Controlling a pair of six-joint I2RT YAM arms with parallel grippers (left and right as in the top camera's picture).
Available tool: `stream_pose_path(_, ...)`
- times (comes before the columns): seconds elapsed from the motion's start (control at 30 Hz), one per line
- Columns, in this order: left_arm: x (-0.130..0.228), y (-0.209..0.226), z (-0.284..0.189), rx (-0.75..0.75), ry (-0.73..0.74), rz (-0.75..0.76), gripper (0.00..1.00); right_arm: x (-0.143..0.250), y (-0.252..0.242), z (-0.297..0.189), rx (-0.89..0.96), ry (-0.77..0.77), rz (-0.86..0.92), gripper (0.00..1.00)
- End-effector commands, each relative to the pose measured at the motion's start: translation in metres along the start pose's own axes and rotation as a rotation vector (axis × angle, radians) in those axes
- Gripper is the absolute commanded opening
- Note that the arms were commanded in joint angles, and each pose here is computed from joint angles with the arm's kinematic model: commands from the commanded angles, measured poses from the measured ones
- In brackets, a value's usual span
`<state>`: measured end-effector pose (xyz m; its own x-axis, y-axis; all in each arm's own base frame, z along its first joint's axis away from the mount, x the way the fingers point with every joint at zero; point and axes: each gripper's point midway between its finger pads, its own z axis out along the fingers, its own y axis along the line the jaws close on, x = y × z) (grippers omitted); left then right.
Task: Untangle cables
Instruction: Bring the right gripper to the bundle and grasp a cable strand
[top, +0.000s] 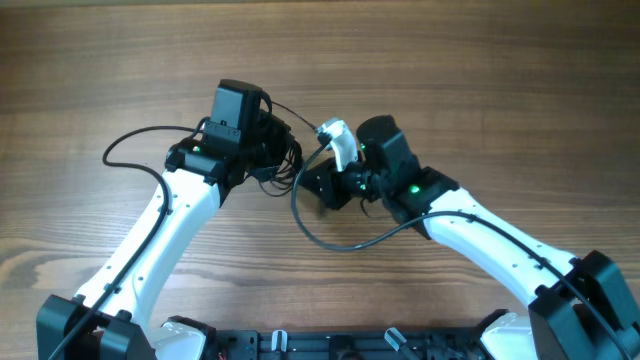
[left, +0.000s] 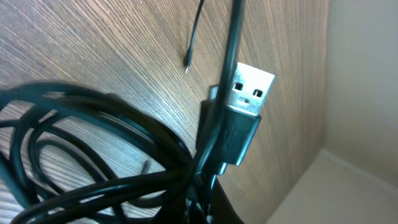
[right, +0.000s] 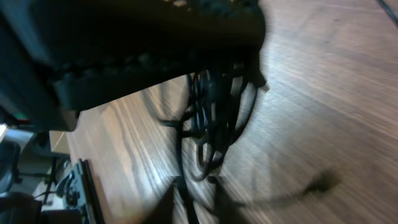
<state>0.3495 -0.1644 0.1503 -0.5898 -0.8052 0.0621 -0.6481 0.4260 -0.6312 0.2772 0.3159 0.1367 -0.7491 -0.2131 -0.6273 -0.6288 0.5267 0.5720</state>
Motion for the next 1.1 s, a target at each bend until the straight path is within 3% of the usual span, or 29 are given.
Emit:
stream_pose_path(0.0,-0.007,-0.011,-0.01,0.052,0.011,-0.118,0.04,0.017,0.028,0.011,-0.08,0.061,-0.035,0.04)
stream_pose_path(0.17,-0.018,-0.024,-0.018,0.124,0.08,-0.277,0.04,0.044,0.03,0.023,0.03,0.133,-0.05,0.05)
stream_pose_path(0.47,-0.001,-0.034,-0.028,0.146,0.279,-0.484,0.11,0.046,0.006,0.028,0.181,0.11,0.049,0.04)
stream_pose_path(0.57,0.0,-0.033,-0.028,0.157,0.27,-0.362,0.04,0.04,0.015,0.026,0.136,0.093,0.053,0.04)
stream_pose_path(0.7,0.004,-0.03,-0.027,0.162,0.263,-0.208,0.04,0.023,0.038,0.019,0.052,0.04,0.034,0.04)
stream_pose_path(0.9,0.005,-0.025,-0.026,0.147,0.26,-0.161,0.04,-0.008,0.054,0.0,0.014,-0.075,0.019,0.04)
stream_pose_path(1.07,0.013,-0.02,-0.026,0.123,0.29,-0.164,0.04,-0.036,0.029,-0.014,0.085,-0.198,0.21,0.04)
